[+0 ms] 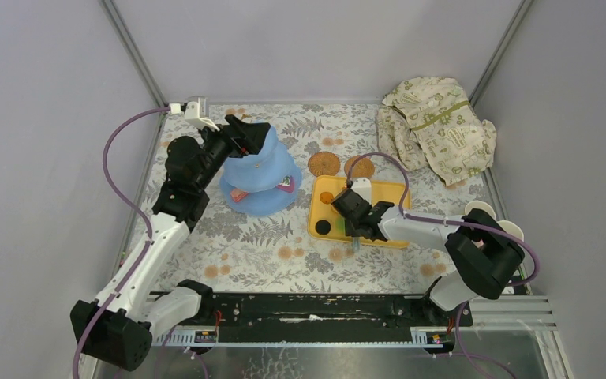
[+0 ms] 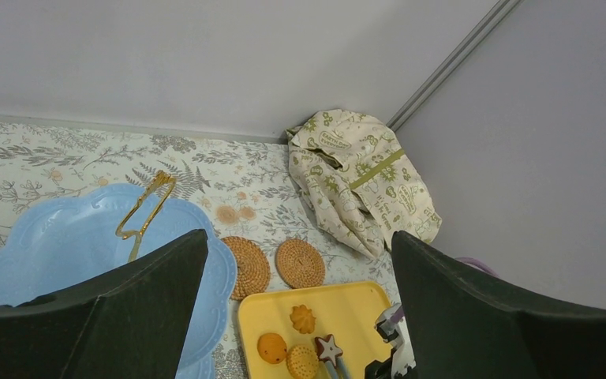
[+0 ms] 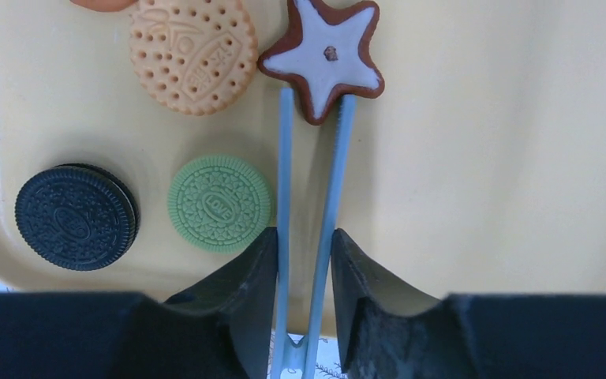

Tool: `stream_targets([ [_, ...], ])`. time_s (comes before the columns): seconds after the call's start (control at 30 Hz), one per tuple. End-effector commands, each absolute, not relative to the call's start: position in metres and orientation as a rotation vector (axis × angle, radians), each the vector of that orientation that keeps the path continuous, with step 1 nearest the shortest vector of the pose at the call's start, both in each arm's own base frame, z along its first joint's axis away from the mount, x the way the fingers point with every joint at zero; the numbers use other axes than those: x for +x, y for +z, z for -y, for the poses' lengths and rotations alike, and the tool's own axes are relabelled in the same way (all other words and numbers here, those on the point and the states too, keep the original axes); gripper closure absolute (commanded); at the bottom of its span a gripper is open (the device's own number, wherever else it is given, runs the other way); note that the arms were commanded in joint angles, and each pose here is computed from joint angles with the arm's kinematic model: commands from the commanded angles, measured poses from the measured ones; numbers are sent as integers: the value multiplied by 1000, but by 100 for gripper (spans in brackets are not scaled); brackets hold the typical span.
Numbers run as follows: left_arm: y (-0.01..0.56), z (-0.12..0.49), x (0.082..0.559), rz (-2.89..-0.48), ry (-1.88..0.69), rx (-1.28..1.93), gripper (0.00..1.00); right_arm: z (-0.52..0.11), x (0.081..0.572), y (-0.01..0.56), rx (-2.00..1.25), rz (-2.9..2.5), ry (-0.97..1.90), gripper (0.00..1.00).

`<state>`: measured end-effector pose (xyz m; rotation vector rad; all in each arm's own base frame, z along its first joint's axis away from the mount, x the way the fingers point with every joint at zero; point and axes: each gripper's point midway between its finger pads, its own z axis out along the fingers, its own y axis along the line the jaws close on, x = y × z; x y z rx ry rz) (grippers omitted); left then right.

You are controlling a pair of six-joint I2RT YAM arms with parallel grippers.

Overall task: Serve the afternoon tea
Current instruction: Pick up the desert from the tray.

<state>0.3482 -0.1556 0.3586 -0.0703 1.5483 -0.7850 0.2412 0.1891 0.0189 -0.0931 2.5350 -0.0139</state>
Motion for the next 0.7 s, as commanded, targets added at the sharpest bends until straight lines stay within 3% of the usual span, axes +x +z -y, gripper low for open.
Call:
stream_targets([
  [0.0, 374, 159, 348, -1479, -807, -47, 7, -194, 251, 26, -94, -2541, 14, 67],
  [0.17, 373, 160, 348, -1481, -809, -45, 7, -194, 251, 27, -82, -2541, 37, 82],
  [0.67, 376, 159, 346, -1474, -815, -53, 7, -187, 249, 49, -82, -2492, 54, 94],
])
